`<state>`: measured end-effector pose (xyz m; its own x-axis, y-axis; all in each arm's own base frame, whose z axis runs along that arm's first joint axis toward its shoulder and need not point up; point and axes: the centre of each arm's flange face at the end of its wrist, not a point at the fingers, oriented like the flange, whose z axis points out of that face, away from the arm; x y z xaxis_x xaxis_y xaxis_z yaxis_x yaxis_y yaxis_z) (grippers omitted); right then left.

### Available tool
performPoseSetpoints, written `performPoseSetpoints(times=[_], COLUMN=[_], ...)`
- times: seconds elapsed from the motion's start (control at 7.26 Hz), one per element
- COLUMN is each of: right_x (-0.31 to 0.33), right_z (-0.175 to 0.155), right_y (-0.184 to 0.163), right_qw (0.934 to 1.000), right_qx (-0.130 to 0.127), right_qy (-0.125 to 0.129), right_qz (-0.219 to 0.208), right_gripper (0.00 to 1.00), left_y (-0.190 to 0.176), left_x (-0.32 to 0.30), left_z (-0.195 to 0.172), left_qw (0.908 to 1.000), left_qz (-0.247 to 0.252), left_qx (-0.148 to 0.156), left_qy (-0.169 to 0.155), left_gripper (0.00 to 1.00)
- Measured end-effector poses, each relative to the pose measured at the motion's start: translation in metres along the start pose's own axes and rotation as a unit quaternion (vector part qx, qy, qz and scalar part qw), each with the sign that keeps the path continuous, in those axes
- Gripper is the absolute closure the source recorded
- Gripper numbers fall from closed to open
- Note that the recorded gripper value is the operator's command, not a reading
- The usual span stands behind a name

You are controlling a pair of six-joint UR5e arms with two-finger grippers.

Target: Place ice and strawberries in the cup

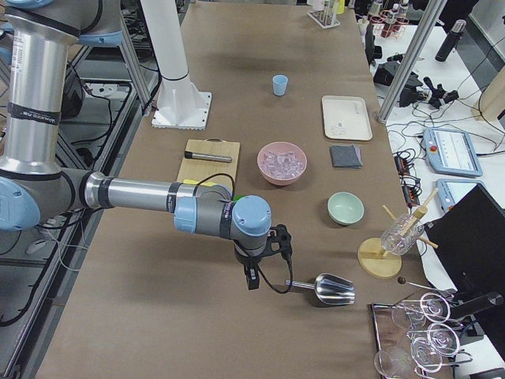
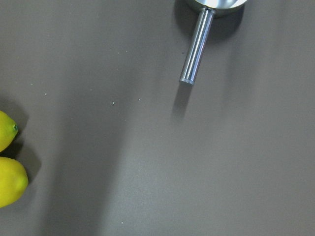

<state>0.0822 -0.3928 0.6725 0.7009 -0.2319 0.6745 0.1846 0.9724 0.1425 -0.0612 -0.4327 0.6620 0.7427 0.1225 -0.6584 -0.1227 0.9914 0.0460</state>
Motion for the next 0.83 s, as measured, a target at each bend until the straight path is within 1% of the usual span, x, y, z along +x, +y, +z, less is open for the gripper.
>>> performPoseSetpoints(times=[0.83], right_x=[-0.0003], right_z=[-0.0004], right_y=[-0.0007], right_qw=[1.0], right_qx=[0.001], right_qy=[-0.001], right_qz=[0.0], right_gripper=[0.0], left_y=[-0.0008], left_x=[0.0007], left_z=[0.0001], left_qw=[1.0], left_qz=[0.0], left_qx=[0.001], left_qy=[0.005], left_gripper=[0.02])
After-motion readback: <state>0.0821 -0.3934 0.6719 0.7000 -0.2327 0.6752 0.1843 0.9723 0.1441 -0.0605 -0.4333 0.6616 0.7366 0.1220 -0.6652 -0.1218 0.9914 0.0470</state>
